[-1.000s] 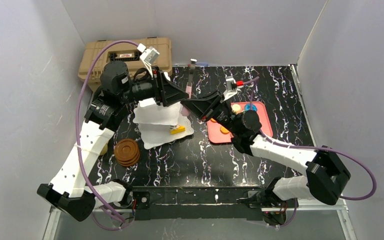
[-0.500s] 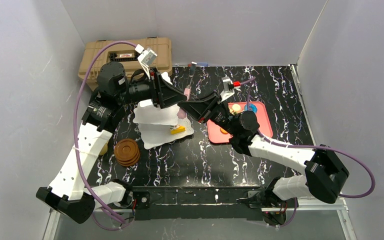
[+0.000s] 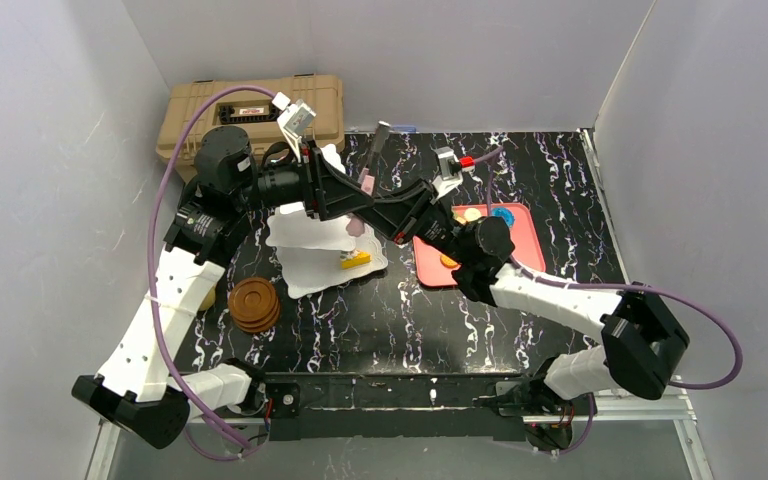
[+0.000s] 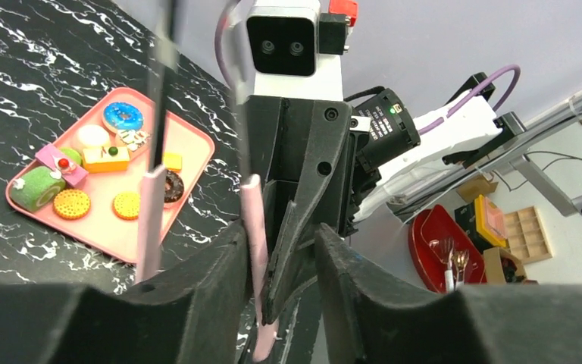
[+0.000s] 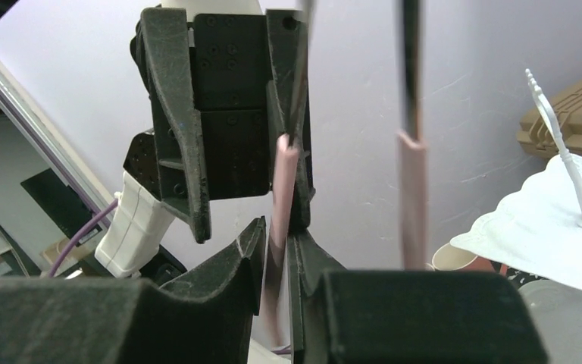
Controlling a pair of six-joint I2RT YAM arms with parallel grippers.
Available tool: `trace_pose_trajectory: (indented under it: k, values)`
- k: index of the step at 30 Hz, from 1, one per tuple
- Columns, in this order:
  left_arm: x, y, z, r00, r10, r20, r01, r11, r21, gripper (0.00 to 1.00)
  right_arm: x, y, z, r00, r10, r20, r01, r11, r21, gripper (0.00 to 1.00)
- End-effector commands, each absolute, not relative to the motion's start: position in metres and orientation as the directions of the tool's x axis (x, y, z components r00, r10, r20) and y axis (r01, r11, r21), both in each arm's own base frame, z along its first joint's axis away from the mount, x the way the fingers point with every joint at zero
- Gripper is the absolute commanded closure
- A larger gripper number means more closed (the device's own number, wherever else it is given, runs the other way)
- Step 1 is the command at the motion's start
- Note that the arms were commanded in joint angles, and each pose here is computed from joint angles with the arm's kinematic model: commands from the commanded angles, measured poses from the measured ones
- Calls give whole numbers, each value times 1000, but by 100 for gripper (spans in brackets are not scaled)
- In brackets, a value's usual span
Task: Serve the afternoon tea
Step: Adjust the clamp.
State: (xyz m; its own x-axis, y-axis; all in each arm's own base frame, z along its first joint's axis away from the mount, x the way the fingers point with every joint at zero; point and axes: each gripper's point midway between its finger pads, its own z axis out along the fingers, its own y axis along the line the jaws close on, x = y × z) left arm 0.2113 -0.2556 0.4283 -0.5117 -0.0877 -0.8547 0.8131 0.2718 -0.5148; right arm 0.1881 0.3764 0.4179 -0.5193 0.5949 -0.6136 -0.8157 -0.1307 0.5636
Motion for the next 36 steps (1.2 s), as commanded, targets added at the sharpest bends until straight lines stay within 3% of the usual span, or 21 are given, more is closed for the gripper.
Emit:
trace_pose_trajectory:
  k: [1,5,13,19,23,28,29,31,32,36]
  values:
    - [205,-255,432,-503,-84,-860,828,237,-508,73,175,373,449,-497,623,-604,-850,-209,484,74]
    - [207,-252,432,-498,-88,-863,828,246,-504,100,173,375,445,-506,610,-609,-845,-211,491,68]
    - [206,-250,431,-502,-84,-861,828,243,-506,100,170,368,440,-485,600,-636,-853,-166,494,49]
    - [198,-249,433,-509,-73,-858,831,218,-511,100,177,355,444,-440,636,-634,-866,-114,486,56]
    - [189,-248,436,-508,-63,-859,839,192,-510,86,181,352,453,-428,657,-621,-871,-115,478,74]
    - [179,-247,436,-519,-48,-854,839,166,-519,84,184,350,457,-415,671,-614,-875,-110,471,84]
    - [178,-246,436,-516,-46,-855,841,164,-516,77,184,349,458,-411,673,-615,-877,-108,468,87]
    - [177,-244,437,-503,-45,-863,846,178,-502,42,185,348,460,-401,675,-619,-881,-98,464,90]
    - [176,-243,439,-490,-46,-871,853,184,-489,31,185,347,460,-395,675,-623,-883,-91,461,91]
    - [168,-234,444,-449,-23,-893,874,197,-444,21,188,339,464,-368,681,-633,-891,-63,450,91]
